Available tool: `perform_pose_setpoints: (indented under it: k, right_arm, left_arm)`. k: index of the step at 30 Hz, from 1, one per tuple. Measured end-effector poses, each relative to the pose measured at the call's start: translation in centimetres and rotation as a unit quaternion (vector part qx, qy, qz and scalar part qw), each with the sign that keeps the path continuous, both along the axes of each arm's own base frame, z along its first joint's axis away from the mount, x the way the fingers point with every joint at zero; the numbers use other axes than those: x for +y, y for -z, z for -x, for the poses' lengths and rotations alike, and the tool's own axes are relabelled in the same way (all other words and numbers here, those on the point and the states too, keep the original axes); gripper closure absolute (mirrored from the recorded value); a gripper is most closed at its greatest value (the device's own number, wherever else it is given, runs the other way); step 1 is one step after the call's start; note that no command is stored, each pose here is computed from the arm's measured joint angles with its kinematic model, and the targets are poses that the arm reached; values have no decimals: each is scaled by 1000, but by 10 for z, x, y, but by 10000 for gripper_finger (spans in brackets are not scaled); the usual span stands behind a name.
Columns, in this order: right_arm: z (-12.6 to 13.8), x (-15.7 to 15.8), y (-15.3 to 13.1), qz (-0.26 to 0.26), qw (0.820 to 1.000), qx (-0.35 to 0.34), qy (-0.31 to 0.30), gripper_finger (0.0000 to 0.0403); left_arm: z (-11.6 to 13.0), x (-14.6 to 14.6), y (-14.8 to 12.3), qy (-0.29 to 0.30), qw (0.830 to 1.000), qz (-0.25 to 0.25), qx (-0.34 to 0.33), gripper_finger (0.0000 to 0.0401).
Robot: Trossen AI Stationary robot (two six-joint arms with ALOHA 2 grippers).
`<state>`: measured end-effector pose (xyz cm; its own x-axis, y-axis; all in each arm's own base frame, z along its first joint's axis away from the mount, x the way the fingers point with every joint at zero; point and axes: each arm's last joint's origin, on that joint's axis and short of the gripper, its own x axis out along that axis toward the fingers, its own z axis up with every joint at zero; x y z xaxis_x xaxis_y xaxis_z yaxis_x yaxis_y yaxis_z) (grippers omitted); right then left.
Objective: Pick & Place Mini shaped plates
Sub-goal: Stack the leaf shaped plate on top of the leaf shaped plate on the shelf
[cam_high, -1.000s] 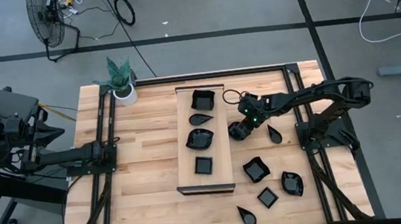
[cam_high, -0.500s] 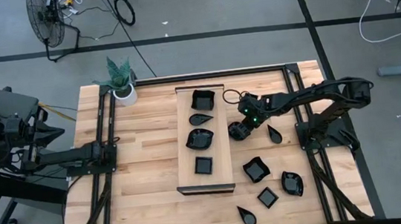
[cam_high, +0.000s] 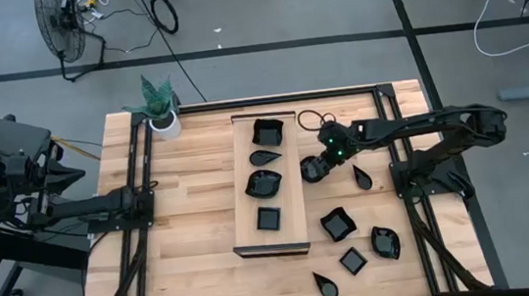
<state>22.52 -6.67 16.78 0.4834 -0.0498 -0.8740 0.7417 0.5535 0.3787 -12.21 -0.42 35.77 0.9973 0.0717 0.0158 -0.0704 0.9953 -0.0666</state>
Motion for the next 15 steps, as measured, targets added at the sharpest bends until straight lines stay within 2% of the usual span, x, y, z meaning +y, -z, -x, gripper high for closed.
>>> perform_pose_setpoints:
  k: [15]
  right_arm:
    - [29, -1, -54, 38, 999, 14, 28, 402]
  left_arm:
    - [0, 0, 0, 0, 1000, 0, 0, 387]
